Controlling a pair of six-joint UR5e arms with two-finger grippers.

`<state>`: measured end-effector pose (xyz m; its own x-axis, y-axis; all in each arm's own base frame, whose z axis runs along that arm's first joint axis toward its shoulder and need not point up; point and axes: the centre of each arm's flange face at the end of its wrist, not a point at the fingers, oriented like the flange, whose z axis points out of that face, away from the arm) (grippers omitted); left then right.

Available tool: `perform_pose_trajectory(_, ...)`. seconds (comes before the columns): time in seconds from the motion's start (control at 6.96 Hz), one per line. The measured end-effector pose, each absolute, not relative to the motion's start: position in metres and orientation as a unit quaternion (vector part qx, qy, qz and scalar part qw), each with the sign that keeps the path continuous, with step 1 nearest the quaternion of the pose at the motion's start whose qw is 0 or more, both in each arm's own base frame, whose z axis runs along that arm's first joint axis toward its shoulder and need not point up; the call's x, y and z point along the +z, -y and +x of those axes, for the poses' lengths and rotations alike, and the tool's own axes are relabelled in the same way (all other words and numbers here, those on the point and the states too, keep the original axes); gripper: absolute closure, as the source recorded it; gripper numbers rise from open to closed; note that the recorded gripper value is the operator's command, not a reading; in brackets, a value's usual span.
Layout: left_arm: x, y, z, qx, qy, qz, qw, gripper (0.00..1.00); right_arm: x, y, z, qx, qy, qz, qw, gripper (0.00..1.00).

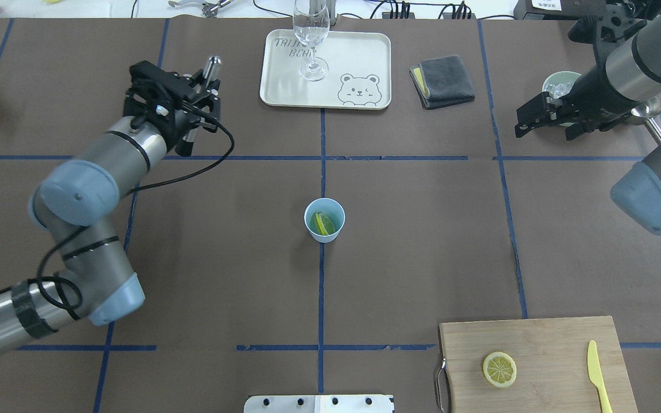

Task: Squeeze lemon into cup
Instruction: 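Lift the steel rod out of the cup and carry it back, then set the steel rod upright back on the table with the left gripper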

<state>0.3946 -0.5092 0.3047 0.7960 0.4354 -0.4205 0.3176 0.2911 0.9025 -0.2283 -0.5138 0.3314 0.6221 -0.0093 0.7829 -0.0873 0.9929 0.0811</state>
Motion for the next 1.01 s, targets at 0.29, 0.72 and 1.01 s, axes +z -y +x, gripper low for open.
perform_pose_trajectory(0.29, 0.366, 0.532, 0.345, 0.065, -0.339, 0.516, 0.784, 1.0, 0.333, 0.516, -0.23, 0.022, 0.433, 0.056, 0.9, 0.0)
perform_pose_trajectory(0.72, 0.422, 0.543, 0.322, 0.078, -0.325, 0.32, 0.887, 1.0, 0.335, 0.517, -0.23, 0.023, 0.432, 0.054, 0.9, 0.0)
perform_pose_trajectory(1.01, 0.448, 0.544, 0.291, 0.07, -0.337, 0.176, 0.922, 1.0, 0.336, 0.517, -0.23, 0.023, 0.431, 0.054, 0.9, 0.0)
